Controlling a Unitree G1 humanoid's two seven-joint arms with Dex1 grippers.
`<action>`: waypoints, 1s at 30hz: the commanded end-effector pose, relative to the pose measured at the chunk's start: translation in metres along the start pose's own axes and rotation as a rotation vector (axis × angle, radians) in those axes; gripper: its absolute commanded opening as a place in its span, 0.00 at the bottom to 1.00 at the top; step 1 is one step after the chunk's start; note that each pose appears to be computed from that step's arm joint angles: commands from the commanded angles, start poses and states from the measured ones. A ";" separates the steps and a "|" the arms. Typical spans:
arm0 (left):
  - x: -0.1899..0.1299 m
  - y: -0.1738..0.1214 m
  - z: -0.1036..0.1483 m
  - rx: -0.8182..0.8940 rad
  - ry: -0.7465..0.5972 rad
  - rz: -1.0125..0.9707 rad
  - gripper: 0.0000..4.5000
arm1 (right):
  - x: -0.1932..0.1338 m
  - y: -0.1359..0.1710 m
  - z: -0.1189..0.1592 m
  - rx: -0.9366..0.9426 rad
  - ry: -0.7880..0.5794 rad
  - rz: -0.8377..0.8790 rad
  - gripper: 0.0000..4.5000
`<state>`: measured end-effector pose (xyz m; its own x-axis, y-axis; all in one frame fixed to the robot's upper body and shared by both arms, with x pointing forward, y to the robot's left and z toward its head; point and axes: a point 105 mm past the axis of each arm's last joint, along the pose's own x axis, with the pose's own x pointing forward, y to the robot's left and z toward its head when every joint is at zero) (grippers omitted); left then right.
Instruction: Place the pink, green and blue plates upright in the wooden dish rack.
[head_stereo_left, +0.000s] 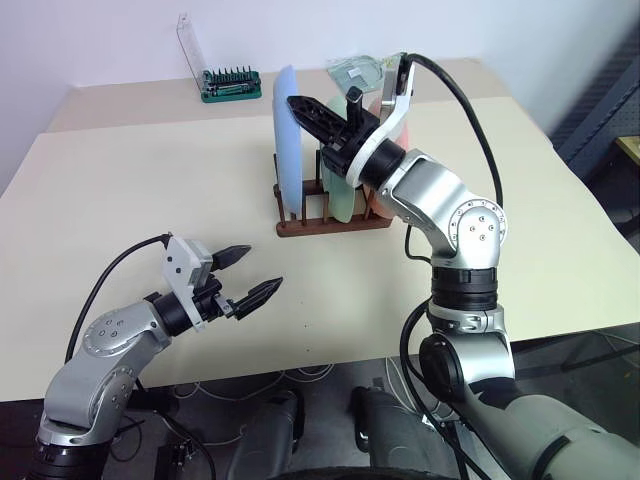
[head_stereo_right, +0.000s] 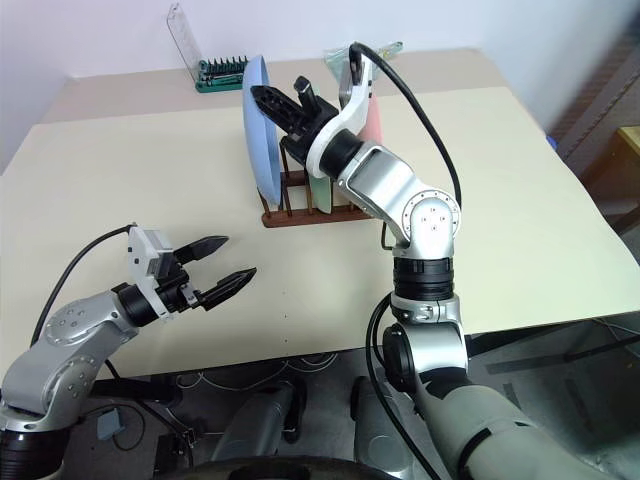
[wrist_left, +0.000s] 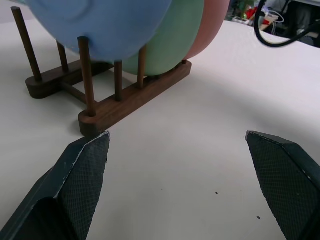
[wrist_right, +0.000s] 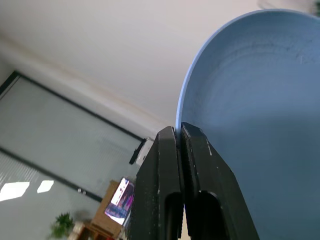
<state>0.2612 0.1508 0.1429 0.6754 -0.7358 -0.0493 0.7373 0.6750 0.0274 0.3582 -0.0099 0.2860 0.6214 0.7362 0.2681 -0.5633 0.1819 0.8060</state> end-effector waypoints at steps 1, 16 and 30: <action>-0.001 -0.003 0.011 0.038 -0.032 -0.004 1.00 | 0.005 0.009 0.008 -0.018 -0.025 0.027 0.01; 0.001 -0.007 0.012 0.040 -0.033 -0.014 1.00 | 0.008 0.014 0.010 -0.027 -0.037 0.024 0.64; 0.002 -0.006 0.012 0.045 -0.035 -0.007 1.00 | -0.008 0.076 0.000 -0.356 0.057 0.238 0.74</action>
<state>0.2602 0.1472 0.1461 0.6749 -0.7368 -0.0401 0.7379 0.6738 0.0390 0.3289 -0.0062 0.3274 0.4981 0.7952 0.3458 -0.7757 0.2303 0.5876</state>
